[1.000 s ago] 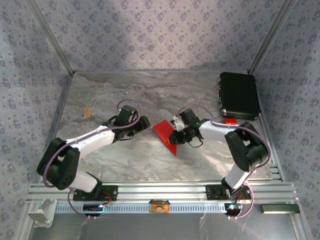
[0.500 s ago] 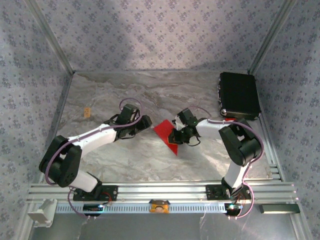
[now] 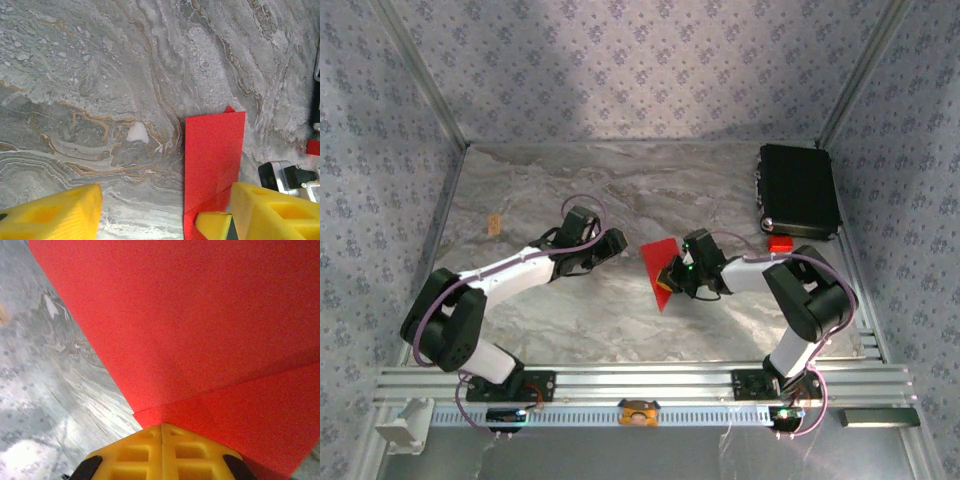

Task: Fold a paper plane with a square sheet of paper (pick it up from the middle)
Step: Rotate the paper at the center of the table.

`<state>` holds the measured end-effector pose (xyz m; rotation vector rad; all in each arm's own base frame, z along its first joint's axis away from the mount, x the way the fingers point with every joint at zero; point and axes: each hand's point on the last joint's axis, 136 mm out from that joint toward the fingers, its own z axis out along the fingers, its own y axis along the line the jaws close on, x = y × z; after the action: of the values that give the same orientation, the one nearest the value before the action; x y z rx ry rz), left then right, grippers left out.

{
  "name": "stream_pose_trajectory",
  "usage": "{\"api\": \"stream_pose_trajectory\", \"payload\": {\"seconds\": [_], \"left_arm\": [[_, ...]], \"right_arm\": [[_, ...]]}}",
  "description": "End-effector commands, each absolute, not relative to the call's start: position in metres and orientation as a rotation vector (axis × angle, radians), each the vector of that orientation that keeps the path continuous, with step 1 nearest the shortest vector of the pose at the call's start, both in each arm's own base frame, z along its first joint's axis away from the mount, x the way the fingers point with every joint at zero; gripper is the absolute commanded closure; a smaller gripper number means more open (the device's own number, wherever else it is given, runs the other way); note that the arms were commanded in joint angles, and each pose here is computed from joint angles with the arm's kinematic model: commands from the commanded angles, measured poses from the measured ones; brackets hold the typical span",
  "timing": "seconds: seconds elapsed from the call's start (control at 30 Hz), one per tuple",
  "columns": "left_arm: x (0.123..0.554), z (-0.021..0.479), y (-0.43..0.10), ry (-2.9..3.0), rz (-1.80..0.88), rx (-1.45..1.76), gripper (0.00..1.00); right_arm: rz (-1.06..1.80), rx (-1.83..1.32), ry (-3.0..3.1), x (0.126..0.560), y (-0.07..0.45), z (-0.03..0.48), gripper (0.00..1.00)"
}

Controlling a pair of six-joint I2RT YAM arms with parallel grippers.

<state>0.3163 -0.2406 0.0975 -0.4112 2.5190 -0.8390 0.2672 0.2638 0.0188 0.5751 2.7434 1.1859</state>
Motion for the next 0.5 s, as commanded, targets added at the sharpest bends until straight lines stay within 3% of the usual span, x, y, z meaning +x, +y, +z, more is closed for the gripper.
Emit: {"api": "stream_pose_trajectory", "payload": {"seconds": [0.0, 0.17, 0.47], "left_arm": [[0.319, 0.105, -0.250, 2.505, -0.894, -0.393, 0.32], [0.319, 0.111, -0.255, 2.496, -0.931, -0.376, 0.38], [0.316, 0.115, -0.256, 2.495, -0.949, -0.353, 0.49]], "right_arm": [[1.073, 0.809, 2.711, 0.265, 0.248, 0.000, 0.93], [1.096, 0.555, 2.684, 0.275, 0.256, 0.032, 0.90], [1.032, 0.094, 2.768, 0.278, 0.264, 0.043, 0.91]]}}
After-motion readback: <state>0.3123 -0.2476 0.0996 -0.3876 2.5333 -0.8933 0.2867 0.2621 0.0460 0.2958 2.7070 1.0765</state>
